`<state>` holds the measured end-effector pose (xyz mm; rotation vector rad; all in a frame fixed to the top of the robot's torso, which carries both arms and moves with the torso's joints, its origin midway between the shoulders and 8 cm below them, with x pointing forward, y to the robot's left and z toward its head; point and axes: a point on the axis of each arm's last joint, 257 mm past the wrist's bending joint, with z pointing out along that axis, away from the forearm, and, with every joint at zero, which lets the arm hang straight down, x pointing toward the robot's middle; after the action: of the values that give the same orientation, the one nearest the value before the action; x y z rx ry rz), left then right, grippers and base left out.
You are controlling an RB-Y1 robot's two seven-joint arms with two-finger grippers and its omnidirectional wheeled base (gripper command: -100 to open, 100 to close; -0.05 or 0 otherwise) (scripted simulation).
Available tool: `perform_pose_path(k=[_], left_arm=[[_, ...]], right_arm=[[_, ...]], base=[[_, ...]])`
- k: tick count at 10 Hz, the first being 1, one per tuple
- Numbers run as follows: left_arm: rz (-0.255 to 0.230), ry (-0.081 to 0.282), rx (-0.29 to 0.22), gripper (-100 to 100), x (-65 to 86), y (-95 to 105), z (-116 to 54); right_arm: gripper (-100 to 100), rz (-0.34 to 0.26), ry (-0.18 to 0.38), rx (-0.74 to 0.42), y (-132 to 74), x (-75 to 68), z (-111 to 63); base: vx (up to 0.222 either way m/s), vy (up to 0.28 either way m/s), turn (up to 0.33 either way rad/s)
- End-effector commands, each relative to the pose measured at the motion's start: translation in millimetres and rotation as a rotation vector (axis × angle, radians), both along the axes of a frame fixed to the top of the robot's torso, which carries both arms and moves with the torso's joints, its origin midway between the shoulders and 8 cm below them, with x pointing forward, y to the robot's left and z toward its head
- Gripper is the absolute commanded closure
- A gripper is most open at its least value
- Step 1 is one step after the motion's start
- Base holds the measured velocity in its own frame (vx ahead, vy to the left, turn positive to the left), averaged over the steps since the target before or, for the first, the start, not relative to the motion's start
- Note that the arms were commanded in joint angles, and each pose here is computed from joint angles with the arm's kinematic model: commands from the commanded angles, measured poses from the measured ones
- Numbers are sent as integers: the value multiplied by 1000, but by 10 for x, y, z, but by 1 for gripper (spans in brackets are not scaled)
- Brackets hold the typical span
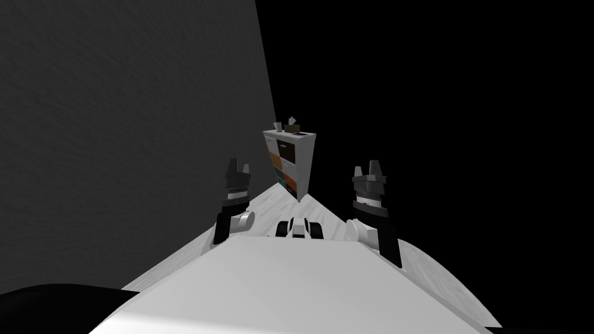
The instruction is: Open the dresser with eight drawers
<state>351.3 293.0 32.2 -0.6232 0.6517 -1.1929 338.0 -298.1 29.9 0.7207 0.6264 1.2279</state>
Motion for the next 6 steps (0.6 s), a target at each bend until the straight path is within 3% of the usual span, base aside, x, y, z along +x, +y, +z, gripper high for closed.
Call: perform_pose_path(k=[1, 6], left_arm=[[-23, 28, 40, -100, 85, -75, -111], [-57, 111, 85, -100, 335, -225, -528]], right_arm=[[0, 0, 1, 0, 0, 1, -2], [0, 0, 1, 0, -1, 1, -3]], base=[[45, 16, -60], [74, 41, -84]])
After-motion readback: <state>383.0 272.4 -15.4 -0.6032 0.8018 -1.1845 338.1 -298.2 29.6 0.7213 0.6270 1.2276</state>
